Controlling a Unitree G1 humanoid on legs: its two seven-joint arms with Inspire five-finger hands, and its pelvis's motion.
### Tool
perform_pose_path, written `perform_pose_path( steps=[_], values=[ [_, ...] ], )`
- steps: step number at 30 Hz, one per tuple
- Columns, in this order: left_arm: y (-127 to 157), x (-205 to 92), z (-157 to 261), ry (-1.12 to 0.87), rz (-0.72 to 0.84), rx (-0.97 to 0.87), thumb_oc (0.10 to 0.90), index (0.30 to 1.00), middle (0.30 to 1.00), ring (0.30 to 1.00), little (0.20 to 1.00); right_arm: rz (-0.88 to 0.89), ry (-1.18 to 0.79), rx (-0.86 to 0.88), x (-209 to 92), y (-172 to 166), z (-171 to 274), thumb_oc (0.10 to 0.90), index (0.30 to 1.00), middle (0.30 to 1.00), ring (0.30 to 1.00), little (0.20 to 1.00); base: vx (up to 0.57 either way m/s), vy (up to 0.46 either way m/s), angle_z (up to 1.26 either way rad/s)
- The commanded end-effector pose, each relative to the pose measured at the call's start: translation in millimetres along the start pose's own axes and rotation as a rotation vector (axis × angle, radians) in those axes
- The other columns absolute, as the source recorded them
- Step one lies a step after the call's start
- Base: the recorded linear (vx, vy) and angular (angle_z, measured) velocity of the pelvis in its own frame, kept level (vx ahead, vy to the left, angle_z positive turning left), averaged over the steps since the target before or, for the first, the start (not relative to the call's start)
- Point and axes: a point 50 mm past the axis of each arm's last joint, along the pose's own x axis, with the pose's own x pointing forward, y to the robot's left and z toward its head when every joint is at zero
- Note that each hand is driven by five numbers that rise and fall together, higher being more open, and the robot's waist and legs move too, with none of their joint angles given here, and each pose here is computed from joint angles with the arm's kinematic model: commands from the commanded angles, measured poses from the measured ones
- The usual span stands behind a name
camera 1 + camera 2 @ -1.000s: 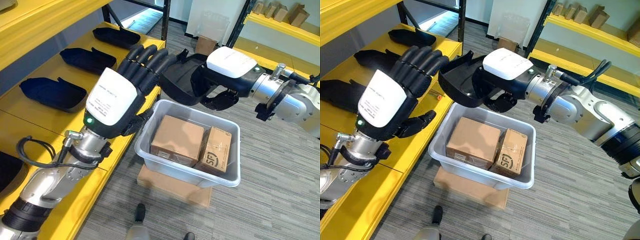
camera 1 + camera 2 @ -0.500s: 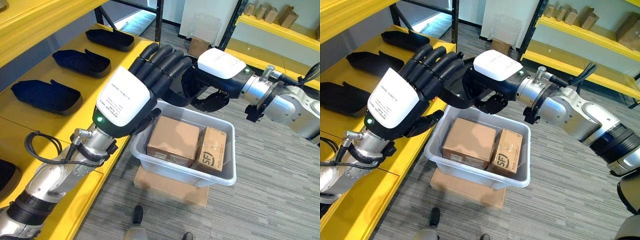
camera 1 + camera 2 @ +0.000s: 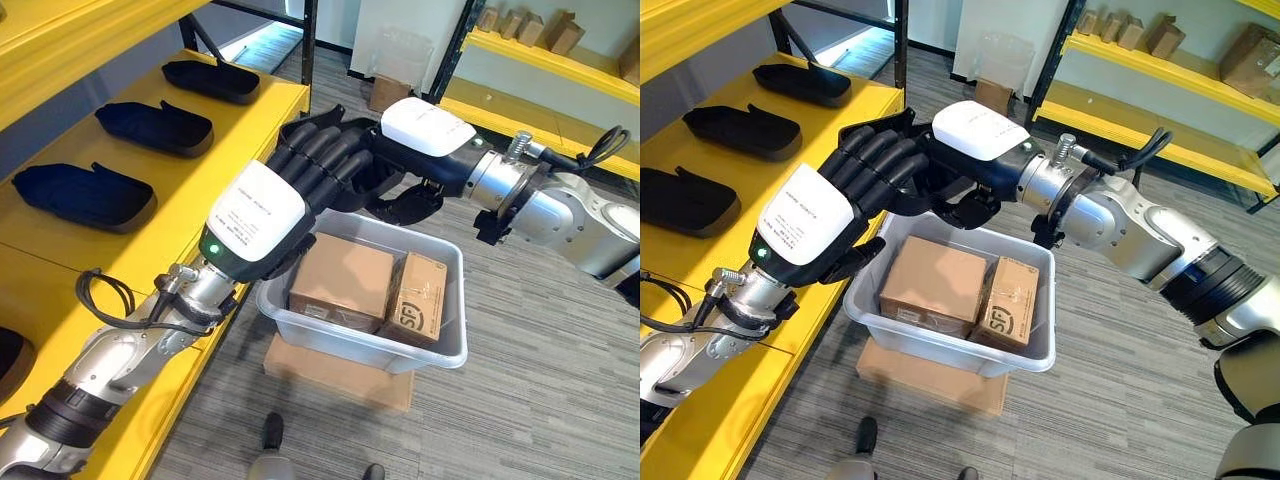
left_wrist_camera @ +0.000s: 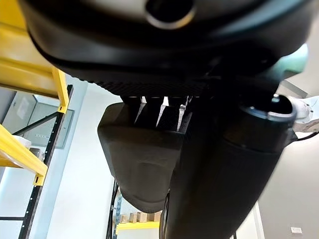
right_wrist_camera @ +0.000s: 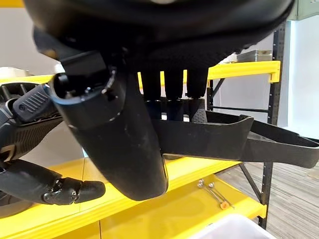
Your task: Move parts from the plastic box to the shelf.
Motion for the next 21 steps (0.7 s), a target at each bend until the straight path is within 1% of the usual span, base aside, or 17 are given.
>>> perform_pose_path(
  steps=[1,10,21],
  values=[
    [10.8,14.6,-10.4,0.001,0.102,0.058,0.9,1.0,1.0,1.0,1.0,-0.282,-0.13,0.026,18.2,-60.2,23.0,0.4,0.3,0.3,0.3,0.3,0.01,0.003,-0.04],
    [0.0,9.5,-23.0,0.09,0.082,0.092,0.9,1.0,1.0,1.0,1.0,-0.29,-0.147,0.06,22.6,-59.8,26.6,0.4,0.3,0.3,0.3,0.3,0.02,0.004,-0.04],
    [2.9,11.9,-30.3,0.128,0.126,0.142,0.9,1.0,1.0,1.0,1.0,-0.306,-0.176,0.085,27.8,-59.7,32.8,0.4,0.3,0.3,0.3,0.3,0.01,0.001,-0.05]
  ],
)
